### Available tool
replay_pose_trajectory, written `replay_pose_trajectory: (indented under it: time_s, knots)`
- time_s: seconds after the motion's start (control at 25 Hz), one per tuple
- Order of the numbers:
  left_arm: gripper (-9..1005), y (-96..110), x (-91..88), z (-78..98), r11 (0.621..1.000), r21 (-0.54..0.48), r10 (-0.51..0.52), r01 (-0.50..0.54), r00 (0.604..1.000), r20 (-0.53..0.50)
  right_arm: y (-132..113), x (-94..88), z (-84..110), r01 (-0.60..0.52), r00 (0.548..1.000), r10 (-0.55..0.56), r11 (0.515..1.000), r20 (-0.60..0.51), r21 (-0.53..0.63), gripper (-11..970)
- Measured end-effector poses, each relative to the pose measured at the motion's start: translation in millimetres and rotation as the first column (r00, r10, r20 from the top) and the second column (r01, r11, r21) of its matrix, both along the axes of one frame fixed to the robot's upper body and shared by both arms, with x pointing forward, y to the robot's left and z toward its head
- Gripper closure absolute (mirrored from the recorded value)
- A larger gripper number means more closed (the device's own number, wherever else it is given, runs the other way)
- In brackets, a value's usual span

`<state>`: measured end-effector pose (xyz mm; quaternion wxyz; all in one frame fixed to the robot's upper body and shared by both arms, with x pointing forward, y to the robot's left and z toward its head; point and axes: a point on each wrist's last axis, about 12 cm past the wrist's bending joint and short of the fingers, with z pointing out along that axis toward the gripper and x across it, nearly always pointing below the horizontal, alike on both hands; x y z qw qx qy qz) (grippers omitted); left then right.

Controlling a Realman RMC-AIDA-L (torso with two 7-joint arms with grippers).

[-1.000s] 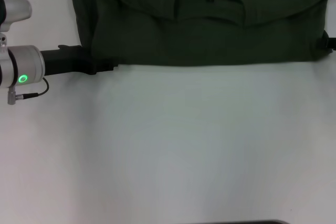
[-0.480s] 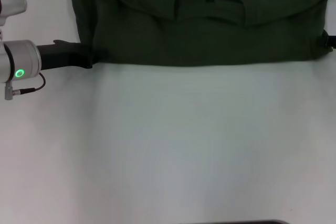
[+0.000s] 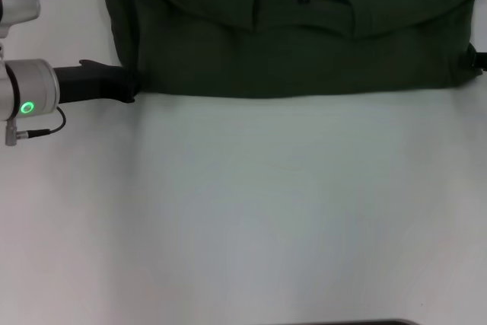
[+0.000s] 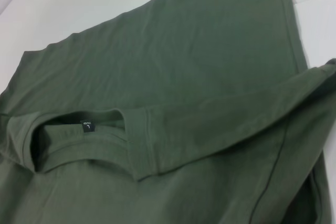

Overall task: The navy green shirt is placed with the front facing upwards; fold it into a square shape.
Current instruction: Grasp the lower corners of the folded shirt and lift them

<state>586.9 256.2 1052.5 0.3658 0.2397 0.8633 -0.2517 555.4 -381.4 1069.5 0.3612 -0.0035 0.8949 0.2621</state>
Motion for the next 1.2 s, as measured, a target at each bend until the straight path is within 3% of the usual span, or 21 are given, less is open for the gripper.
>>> replay_pose_trajectory:
  time_s: [0.36,0.72,1.2]
  knots:
    - [975,12,-14.0,11.1,0.991,-0.099,-0.09,0.085,0.995,-0.043,-1,-15.1,-4.1,-0.059,0.997,0.059,0.998,0.046,0.006,936]
    - [973,33,-47.4,15.3,0.959,-0.211,-0.216,0.188,0.969,-0.121,-13,-62.5,-6.6,-0.162,0.981,0.152,0.984,0.118,0.078,936]
    - [972,59,-102.1,12.5,0.913,-0.353,-0.276,0.204,0.947,-0.167,-30,-127.7,-13.3,-0.145,0.969,0.109,0.978,0.223,0.149,936]
